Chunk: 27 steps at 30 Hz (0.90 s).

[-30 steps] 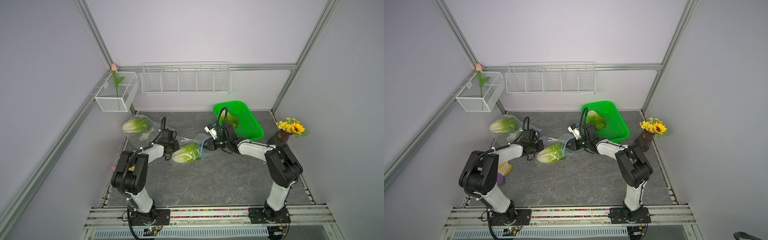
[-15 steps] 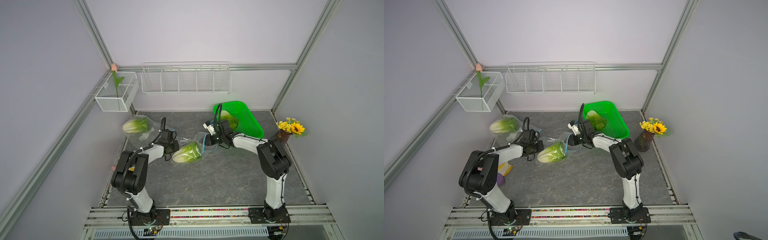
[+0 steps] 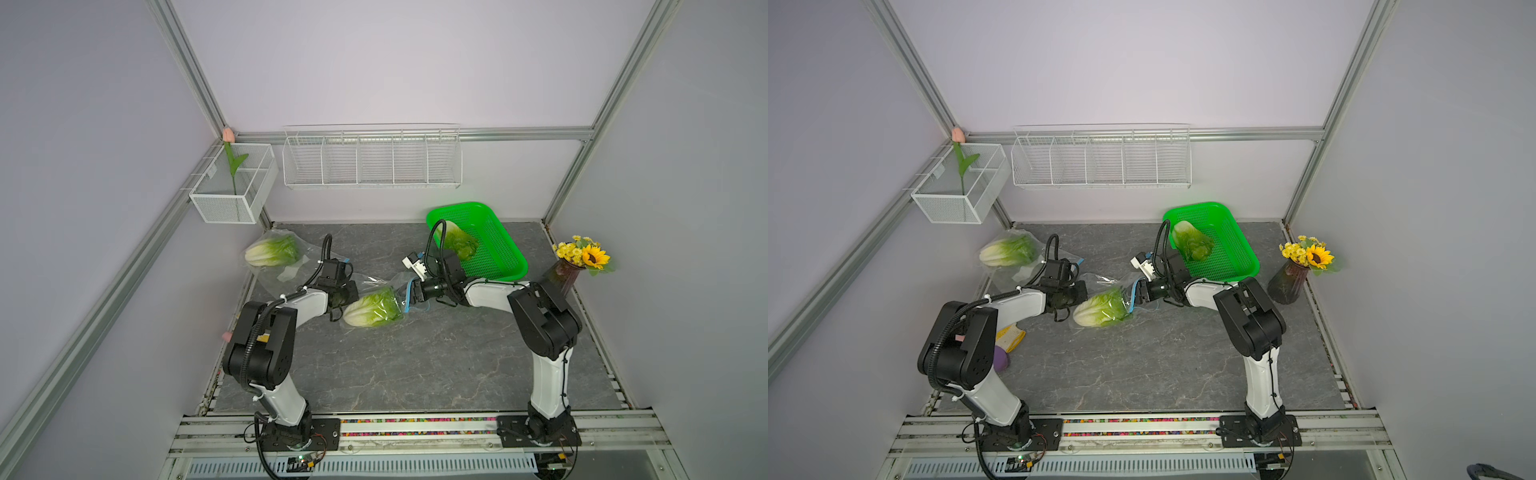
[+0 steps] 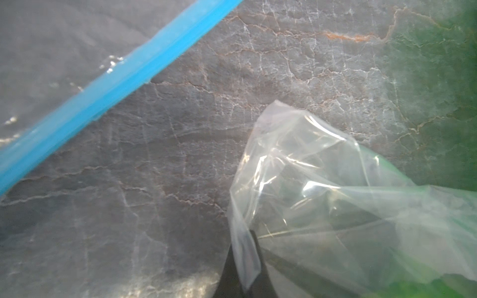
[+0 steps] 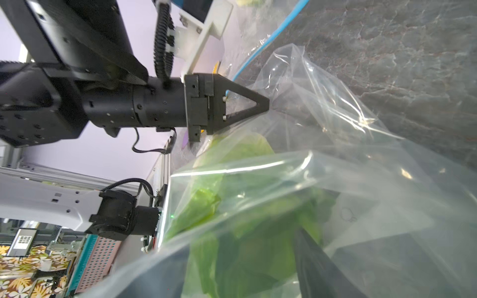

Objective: Open the zip-top bag and take out the chinese cabbages
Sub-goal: Pick up the Chinese cabbage from the zipper food storage bag.

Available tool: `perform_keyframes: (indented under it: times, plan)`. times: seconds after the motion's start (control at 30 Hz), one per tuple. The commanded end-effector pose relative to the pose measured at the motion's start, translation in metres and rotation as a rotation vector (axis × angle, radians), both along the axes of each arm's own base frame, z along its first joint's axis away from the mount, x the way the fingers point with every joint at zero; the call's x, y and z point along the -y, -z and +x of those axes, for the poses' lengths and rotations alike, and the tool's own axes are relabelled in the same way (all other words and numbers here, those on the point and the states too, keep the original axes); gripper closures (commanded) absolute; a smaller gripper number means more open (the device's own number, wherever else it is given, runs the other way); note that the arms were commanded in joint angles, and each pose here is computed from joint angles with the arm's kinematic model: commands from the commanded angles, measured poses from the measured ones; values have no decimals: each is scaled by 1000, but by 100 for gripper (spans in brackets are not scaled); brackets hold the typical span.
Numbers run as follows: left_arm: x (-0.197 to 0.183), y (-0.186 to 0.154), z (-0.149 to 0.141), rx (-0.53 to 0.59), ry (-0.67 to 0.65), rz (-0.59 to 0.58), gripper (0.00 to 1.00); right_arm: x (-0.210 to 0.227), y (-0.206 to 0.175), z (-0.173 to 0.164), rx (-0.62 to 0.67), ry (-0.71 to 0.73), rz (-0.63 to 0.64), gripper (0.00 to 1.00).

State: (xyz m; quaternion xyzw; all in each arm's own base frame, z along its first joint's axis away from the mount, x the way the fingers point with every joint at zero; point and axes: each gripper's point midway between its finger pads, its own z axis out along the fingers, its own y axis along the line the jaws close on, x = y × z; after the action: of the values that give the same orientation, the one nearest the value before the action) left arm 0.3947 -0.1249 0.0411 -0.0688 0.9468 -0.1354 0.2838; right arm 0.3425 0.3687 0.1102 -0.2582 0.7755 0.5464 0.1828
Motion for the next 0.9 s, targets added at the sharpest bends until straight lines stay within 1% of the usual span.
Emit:
perform_keyframes:
  times: [0.0, 0.1, 0.2, 0.37, 0.43, 0.5, 0.63, 0.77, 0.87]
  plan:
    - [1, 7, -5, -16, 2, 5, 100, -1, -41, 1, 43, -22, 131, 32]
    - [0, 7, -5, -17, 2, 10, 100, -3, -45, 0, 31, -36, 156, 30]
    - [0, 7, -6, -19, 3, 7, 100, -6, -41, -6, 16, -67, 138, 27]
    - [0, 4, -5, -11, 4, 8, 100, -10, -25, -26, 15, -147, 42, 22]
    - [0, 5, -6, -13, 4, 10, 100, -10, -19, -31, 28, -162, -7, 17]
    - [0, 5, -6, -14, 3, 7, 100, -9, -12, -32, 29, -160, -55, 16]
    - [1, 6, -6, -15, 3, 0, 100, -3, 15, -19, 8, -96, -215, 28]
    - [1, 7, -7, -18, 3, 4, 100, -7, 18, -12, -8, -61, -219, 38]
    - [0, 7, -7, -18, 3, 5, 100, -12, 15, -6, -15, -35, -207, 39]
